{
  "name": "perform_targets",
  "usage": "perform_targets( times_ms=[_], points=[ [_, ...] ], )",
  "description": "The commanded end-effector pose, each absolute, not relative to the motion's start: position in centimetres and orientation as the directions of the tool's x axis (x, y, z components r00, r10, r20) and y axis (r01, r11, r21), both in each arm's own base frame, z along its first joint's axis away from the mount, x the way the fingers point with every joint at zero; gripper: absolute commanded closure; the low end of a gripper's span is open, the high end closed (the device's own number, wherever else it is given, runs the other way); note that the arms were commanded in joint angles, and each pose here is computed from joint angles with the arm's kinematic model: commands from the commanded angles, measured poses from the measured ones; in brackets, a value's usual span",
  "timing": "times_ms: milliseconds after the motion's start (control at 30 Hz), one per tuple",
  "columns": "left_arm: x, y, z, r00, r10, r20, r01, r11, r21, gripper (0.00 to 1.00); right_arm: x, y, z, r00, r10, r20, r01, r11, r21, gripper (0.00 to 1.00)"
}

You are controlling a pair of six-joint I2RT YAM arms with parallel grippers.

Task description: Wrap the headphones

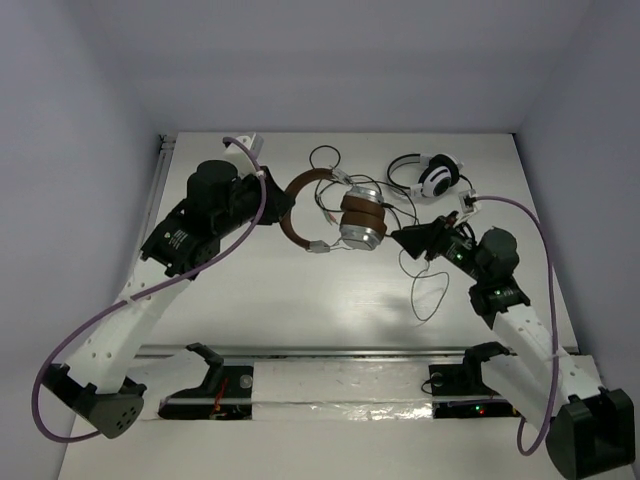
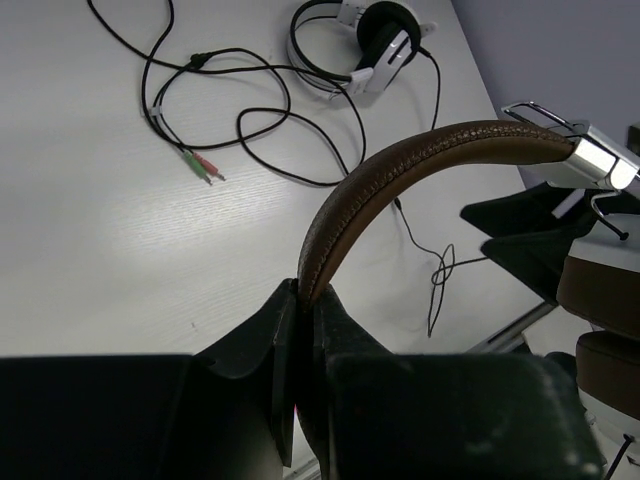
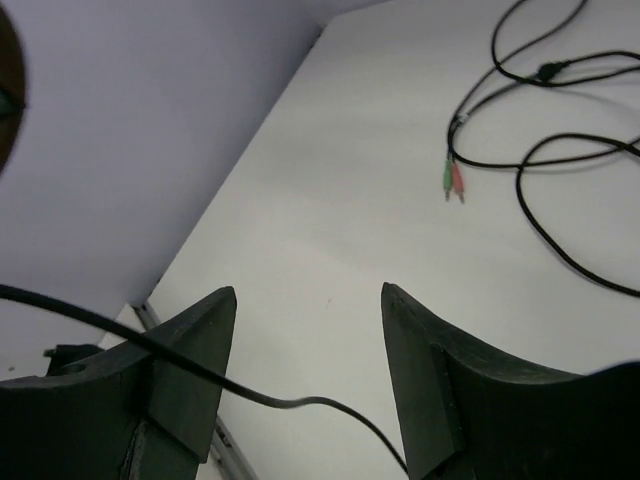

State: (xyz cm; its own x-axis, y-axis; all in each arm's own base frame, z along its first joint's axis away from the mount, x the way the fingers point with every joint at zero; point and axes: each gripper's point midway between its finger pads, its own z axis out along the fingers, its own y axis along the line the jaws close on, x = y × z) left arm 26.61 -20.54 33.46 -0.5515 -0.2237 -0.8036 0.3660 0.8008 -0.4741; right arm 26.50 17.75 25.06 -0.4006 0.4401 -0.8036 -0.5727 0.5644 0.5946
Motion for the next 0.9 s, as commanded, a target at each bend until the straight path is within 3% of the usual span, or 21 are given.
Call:
perform_targets(
  times_ms=[0, 433, 600, 633, 767, 867],
  points=[
    [26.3, -21.0, 39.0, -0.466, -0.290, -0.836, 0.447, 0.738, -0.505, 1.00, 27.8, 17.5, 25.9, -0.315, 0.490, -0.812, -0.590, 0.570, 0.573, 0.34],
    [26.4, -20.5, 42.3, -0.416, -0.311, -0.854, 0.452, 0.745, -0.492, 1.00, 28.2, 18.1, 23.2, -0.366, 0.489, -0.792, -0.549, 0.574, 0.608, 0.40],
    [27.5, -20.5, 43.8, -0.389, -0.318, -0.865, 0.453, 0.751, -0.480, 1.00, 27.6, 17.3, 21.9, -0.385, 0.518, -0.764, -0.492, 0.585, 0.645, 0.49],
    [27.5, -20.7, 44.4, -0.380, -0.324, -0.866, 0.465, 0.742, -0.482, 1.00, 27.5, 17.3, 21.8, -0.384, 0.519, -0.764, -0.491, 0.586, 0.645, 0.51],
    [28.3, -21.5, 44.7, -0.384, -0.334, -0.861, 0.473, 0.730, -0.494, 1.00, 27.1, 18.2, 21.7, -0.416, 0.505, -0.756, -0.499, 0.569, 0.654, 0.90],
    [29.1, -21.9, 43.9, -0.392, -0.344, -0.853, 0.460, 0.730, -0.505, 1.00, 25.4, 20.6, 21.0, -0.490, 0.461, -0.740, -0.512, 0.536, 0.672, 1.00]
  ],
)
